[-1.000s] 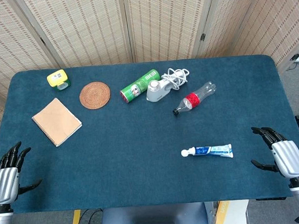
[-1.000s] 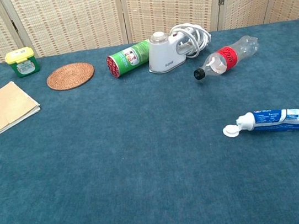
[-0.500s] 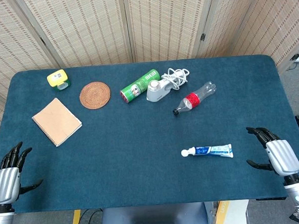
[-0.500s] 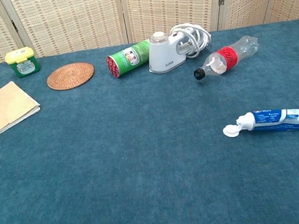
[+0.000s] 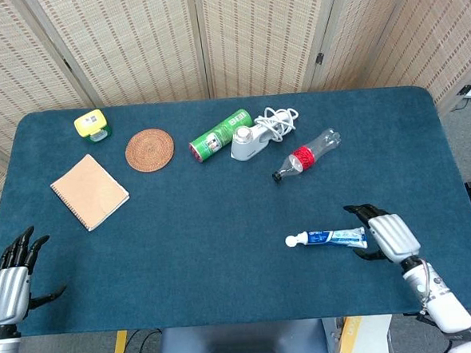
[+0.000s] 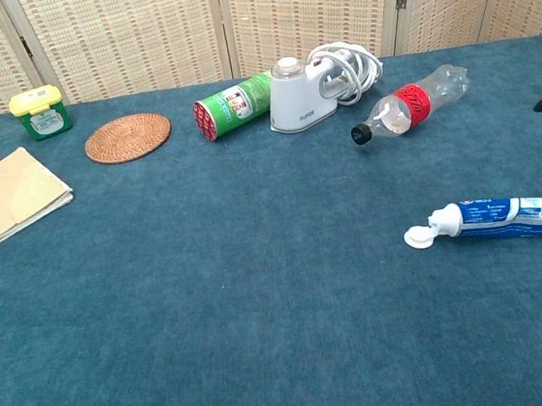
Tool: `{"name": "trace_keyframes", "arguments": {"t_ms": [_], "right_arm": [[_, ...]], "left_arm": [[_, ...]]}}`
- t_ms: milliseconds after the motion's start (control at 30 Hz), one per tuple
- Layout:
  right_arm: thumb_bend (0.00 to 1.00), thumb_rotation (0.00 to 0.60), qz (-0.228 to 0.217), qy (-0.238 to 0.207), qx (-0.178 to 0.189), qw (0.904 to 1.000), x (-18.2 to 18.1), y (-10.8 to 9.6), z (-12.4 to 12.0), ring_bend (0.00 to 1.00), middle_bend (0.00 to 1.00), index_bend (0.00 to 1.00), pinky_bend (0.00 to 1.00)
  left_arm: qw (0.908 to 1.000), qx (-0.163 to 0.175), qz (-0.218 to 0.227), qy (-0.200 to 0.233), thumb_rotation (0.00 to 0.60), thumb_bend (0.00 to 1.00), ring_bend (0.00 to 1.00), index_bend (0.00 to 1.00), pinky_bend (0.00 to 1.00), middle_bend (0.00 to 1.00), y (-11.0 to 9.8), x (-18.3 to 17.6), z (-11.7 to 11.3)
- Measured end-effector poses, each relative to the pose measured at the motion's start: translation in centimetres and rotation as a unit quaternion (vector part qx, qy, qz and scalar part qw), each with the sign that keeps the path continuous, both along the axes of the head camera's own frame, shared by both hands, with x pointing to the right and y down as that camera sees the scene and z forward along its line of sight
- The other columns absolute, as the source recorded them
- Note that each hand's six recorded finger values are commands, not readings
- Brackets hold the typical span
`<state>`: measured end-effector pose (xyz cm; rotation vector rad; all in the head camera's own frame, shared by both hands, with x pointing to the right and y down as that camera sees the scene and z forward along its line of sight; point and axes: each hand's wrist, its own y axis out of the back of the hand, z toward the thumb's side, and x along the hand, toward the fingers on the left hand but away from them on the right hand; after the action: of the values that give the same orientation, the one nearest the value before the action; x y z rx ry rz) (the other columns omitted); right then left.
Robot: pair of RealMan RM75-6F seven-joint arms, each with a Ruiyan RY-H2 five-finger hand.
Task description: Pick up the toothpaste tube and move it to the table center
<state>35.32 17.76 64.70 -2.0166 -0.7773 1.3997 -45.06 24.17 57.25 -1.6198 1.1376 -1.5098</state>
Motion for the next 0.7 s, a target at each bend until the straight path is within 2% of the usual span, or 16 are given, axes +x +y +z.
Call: {"name": "trace_keyframes", "arguments": {"t_ms": [133,333,700], "right_arm": [[0.28,0.6,-0.021,0.006,-0.011,0.9997,-1.4,-0.6,1.7,0.17,0.28,0.17,0.29],[0.23,0.6,-0.048,0.01,-0.026,0.9984,-3.2,0.1,3.7,0.2,0.31,0.23,0.29],[0.22,0.6,-0.071,0.018,-0.027,0.9969,-4.6,-0.1,5.3,0.26,0.36,0.31,0.33]], "left_arm": [[1.0,-0.001,0.0,-0.001,0.6,0.0,0.0,0.18,0.14,0.0,0.1,-0.1,0.0],[1.0,-0.005,-0.005,-0.002,0.6,0.0,0.0,0.18,0.14,0.0,0.3,-0.3,0.2],[1.0,-0.005,-0.007,-0.002,0.6,0.0,0.0,0.18,0.14,0.0,0.4,-0.5,0.2]]}}
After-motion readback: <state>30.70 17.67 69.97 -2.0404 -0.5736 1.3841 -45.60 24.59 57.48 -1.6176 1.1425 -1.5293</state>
